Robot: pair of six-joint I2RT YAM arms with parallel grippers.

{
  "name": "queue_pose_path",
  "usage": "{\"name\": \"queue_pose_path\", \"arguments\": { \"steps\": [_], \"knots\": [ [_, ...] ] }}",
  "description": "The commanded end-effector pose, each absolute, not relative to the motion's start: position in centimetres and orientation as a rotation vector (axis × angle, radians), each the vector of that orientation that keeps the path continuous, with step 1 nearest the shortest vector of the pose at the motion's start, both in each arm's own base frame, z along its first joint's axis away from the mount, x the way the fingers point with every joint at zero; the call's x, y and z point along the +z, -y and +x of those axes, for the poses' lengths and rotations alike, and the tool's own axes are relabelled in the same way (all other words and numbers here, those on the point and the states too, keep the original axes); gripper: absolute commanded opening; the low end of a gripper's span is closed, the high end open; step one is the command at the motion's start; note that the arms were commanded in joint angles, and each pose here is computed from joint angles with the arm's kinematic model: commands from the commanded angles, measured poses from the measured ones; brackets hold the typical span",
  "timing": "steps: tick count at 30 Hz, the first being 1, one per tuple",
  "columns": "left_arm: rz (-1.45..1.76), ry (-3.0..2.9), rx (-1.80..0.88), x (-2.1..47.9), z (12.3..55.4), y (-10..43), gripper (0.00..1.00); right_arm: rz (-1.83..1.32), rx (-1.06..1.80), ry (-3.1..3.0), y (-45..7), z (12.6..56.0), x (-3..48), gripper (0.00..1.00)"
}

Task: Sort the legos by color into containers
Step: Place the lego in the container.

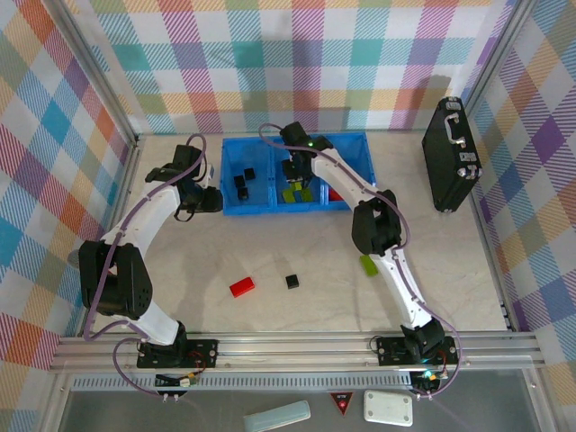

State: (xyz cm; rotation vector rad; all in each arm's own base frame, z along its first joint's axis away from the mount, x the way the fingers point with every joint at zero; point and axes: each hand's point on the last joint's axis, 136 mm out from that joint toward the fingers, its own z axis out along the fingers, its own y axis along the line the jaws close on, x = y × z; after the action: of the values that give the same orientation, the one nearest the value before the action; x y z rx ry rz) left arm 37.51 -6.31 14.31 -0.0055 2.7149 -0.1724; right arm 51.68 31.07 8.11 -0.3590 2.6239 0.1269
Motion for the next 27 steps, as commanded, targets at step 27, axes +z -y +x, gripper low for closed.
{"name": "queue_pose_path", "arguments": {
  "steps": [27],
  "knots": [
    [-0.012, -2.737, -0.207, 14.1, 37.2, 6.3, 0.43, -0.323, 0.248, -2.605, -31.9, 50.5, 12.6, 0.38]
  ]
}}
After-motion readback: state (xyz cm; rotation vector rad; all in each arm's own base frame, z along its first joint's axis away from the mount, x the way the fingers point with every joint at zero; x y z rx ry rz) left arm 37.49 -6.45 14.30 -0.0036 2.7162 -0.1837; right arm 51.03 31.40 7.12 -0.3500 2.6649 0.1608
